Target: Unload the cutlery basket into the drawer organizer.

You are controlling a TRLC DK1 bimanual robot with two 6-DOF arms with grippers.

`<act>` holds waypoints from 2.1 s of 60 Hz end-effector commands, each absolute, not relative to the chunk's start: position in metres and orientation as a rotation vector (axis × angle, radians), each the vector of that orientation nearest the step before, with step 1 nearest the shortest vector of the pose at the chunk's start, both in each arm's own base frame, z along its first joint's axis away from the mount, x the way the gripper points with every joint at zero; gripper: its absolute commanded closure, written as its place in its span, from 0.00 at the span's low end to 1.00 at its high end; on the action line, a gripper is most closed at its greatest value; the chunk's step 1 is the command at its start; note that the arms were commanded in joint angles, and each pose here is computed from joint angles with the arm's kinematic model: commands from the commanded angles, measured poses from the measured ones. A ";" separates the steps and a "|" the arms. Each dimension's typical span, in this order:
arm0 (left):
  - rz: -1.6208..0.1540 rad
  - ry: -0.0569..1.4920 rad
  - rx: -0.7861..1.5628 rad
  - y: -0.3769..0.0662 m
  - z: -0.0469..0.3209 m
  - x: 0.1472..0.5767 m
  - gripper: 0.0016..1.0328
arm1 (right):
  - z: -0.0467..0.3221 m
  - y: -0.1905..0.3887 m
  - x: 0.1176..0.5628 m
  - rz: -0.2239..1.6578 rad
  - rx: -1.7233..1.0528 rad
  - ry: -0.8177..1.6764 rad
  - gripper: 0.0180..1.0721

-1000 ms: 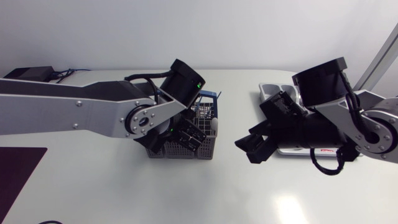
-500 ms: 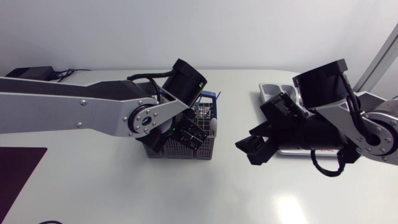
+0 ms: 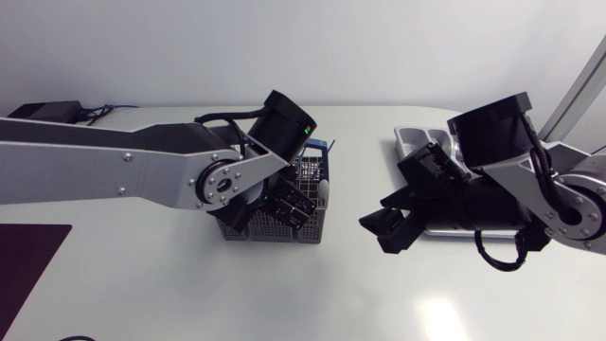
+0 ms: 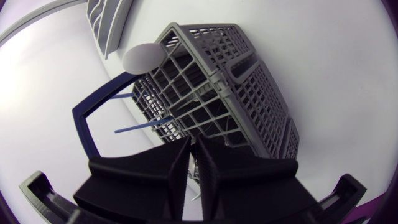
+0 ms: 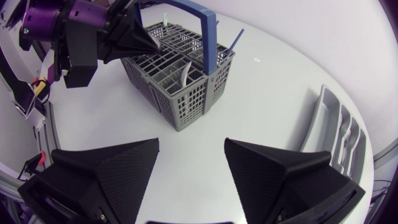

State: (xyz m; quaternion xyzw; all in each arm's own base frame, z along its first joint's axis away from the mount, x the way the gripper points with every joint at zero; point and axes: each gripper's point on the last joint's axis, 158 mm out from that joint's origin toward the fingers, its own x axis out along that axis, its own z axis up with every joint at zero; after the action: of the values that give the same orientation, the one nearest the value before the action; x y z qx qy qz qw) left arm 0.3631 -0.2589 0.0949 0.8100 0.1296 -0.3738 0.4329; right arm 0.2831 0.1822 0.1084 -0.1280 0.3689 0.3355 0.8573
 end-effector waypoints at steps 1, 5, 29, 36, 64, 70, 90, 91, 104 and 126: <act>-0.908 0.324 2.031 -0.255 0.103 0.361 0.91 | 0.104 0.183 0.277 0.721 -0.277 0.779 0.27; -0.897 0.325 2.022 -0.253 0.105 0.361 0.91 | 0.104 0.183 0.277 0.720 -0.275 0.779 0.27; -0.819 0.293 2.000 -0.247 0.123 0.361 0.91 | 0.105 0.189 0.274 0.729 -0.275 0.779 0.27; -0.783 0.279 1.990 -0.248 0.130 0.362 0.91 | 0.106 0.188 0.273 0.729 -0.275 0.778 0.27; -0.788 0.273 1.897 -0.256 0.147 0.343 0.82 | 0.108 0.186 0.269 0.729 -0.275 0.768 0.27; -0.825 0.301 1.865 -0.256 0.145 0.337 0.73 | 0.106 0.186 0.268 0.729 -0.276 0.773 0.27; -0.864 0.374 1.856 -0.253 0.136 0.342 0.62 | 0.105 0.187 0.269 0.730 -0.277 0.772 0.27; -0.866 0.376 1.857 -0.253 0.136 0.343 0.62 | 0.105 0.187 0.269 0.730 -0.277 0.774 0.27; -0.872 0.416 1.867 -0.252 0.123 0.347 0.62 | 0.104 0.187 0.270 0.731 -0.279 0.773 0.27; -0.860 0.473 1.869 -0.251 0.110 0.359 0.63 | 0.102 0.187 0.270 0.732 -0.283 0.778 0.27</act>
State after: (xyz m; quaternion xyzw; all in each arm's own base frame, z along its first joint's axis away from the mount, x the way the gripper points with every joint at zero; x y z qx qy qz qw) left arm 0.3494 -0.2505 0.1082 0.7744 0.1847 -0.3645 0.4830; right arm 0.2749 0.1874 0.1142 -0.1320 0.3571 0.3464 0.8573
